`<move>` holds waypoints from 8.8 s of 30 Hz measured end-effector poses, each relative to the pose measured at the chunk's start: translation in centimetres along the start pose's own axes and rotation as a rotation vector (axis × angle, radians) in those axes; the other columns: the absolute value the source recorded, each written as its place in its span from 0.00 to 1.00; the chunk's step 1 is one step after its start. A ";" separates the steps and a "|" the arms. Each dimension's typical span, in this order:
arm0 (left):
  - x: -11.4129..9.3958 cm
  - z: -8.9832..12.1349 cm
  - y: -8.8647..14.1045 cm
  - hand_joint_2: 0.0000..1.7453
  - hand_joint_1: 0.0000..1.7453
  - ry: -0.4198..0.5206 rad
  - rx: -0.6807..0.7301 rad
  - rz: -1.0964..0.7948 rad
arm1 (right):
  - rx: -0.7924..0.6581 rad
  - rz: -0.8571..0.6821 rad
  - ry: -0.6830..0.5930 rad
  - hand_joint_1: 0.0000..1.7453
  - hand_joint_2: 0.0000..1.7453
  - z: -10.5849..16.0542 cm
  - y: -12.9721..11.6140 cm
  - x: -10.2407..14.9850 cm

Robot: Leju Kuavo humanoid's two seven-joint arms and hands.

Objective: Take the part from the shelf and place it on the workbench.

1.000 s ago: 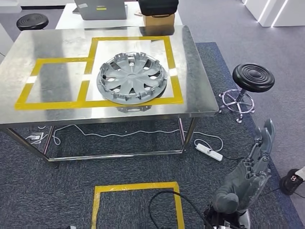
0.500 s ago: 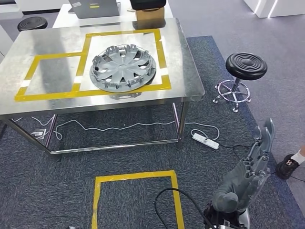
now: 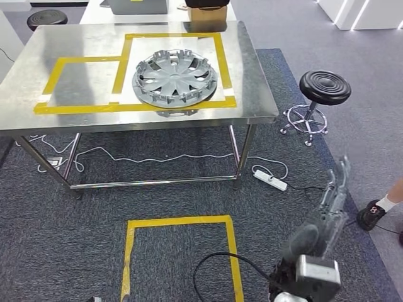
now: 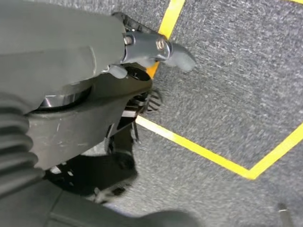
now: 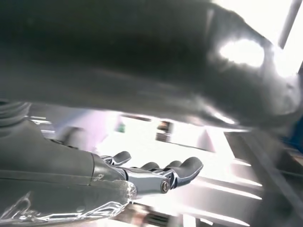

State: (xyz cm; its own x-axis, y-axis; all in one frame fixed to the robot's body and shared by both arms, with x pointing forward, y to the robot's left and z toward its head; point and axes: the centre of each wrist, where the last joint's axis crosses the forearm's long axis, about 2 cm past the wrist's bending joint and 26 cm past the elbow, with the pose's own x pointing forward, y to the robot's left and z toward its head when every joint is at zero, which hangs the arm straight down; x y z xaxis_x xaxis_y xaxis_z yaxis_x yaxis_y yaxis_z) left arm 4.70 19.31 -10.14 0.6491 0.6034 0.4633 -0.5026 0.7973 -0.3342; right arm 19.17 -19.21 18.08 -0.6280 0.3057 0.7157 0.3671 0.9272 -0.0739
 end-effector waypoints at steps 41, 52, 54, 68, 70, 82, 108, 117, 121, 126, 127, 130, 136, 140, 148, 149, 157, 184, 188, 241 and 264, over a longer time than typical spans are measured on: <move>0.8 -0.3 1.0 0.00 0.00 0.037 -0.070 -0.147 | -0.021 0.263 1.957 0.00 0.00 28.0 -10.0 -14.2; 1.0 -0.4 1.2 0.00 0.00 0.150 0.062 -0.236 | 0.014 0.305 1.982 0.00 0.00 28.0 -9.7 -14.1; 1.1 -0.4 1.1 0.00 0.00 0.169 0.084 -0.258 | 0.017 0.312 1.982 0.00 0.00 27.9 -9.7 -14.1; 1.2 -0.6 0.8 0.00 0.00 0.280 0.128 -0.538 | 0.068 0.344 1.997 0.00 0.75 28.1 -9.6 -14.0; 1.2 -0.6 0.6 0.00 0.00 0.300 0.097 -0.648 | 0.076 0.354 2.003 0.00 1.00 28.2 -9.7 -13.9; 0.7 -0.4 -0.5 0.00 0.00 0.314 0.018 -0.766 | 0.106 0.374 1.998 0.00 1.00 28.1 -9.7 -14.0; 0.8 -0.5 -0.4 0.00 0.00 0.297 0.023 -0.745 | 0.094 0.368 1.995 0.00 1.00 28.4 -9.8 -13.8; 0.9 -0.5 -0.3 0.00 0.00 0.288 0.026 -0.738 | 0.090 0.347 1.991 0.00 1.00 28.1 -9.7 -14.0; 0.8 -0.4 -0.1 0.00 0.00 0.290 0.026 -0.739 | 0.074 0.320 1.976 0.00 1.00 27.9 -9.6 -14.2; 0.8 -0.4 -0.1 0.00 0.00 0.290 0.023 -0.742 | 0.099 0.314 1.982 0.00 1.00 28.3 -9.8 -13.9; 0.8 -0.4 -0.1 0.00 0.00 0.291 0.022 -0.742 | 0.102 0.315 1.981 0.00 1.00 28.3 -9.8 -13.9; 0.8 -0.5 -0.2 0.00 0.00 0.289 0.023 -0.739 | 0.109 0.316 1.981 0.00 1.00 28.3 -9.8 -13.9; 0.8 -0.5 -0.1 0.00 0.00 0.290 0.025 -0.731 | 0.112 0.324 1.985 0.00 1.00 28.3 -9.8 -13.9; 0.9 -0.5 -0.1 0.00 0.00 0.288 0.026 -0.732 | 0.115 0.330 1.990 0.00 1.00 28.5 -9.9 -13.8; 0.9 -0.5 0.1 0.00 0.00 0.300 0.070 -0.692 | 0.117 0.333 1.993 0.00 1.00 28.3 -9.9 -14.0; 0.8 -0.4 0.2 0.00 0.00 0.303 0.074 -0.687 | 0.116 0.332 1.992 0.00 1.00 28.2 -9.8 -14.0; 0.8 -0.4 0.1 0.00 0.00 0.310 0.059 -0.693 | 0.119 0.337 2.011 0.00 1.00 28.5 -9.9 -13.8; 0.8 -0.5 0.0 0.00 0.00 0.299 0.046 -0.684 | 0.113 0.333 2.030 0.00 1.00 28.4 -9.6 -13.8; 0.7 -0.4 0.1 0.00 0.00 0.301 0.046 -0.684 | 0.110 0.339 2.038 0.00 1.00 28.7 -9.7 -13.6; 0.8 -0.5 -0.2 0.00 0.00 0.295 0.039 -0.688 | 0.084 0.359 2.035 0.00 1.00 28.4 -9.3 -13.7; 0.9 -0.5 0.0 0.00 0.00 0.274 0.046 -0.664 | 0.131 0.389 2.043 0.00 1.00 28.8 -9.6 -13.5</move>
State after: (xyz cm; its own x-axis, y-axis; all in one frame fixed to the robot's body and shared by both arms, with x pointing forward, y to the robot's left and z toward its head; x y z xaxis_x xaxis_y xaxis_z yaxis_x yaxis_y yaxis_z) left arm 5.54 19.83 -10.12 0.9432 -0.0211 0.3317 0.0280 0.9995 -0.0159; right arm 4.35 -26.01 -10.83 0.9720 -0.0935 0.2157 0.1659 0.9228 -0.3478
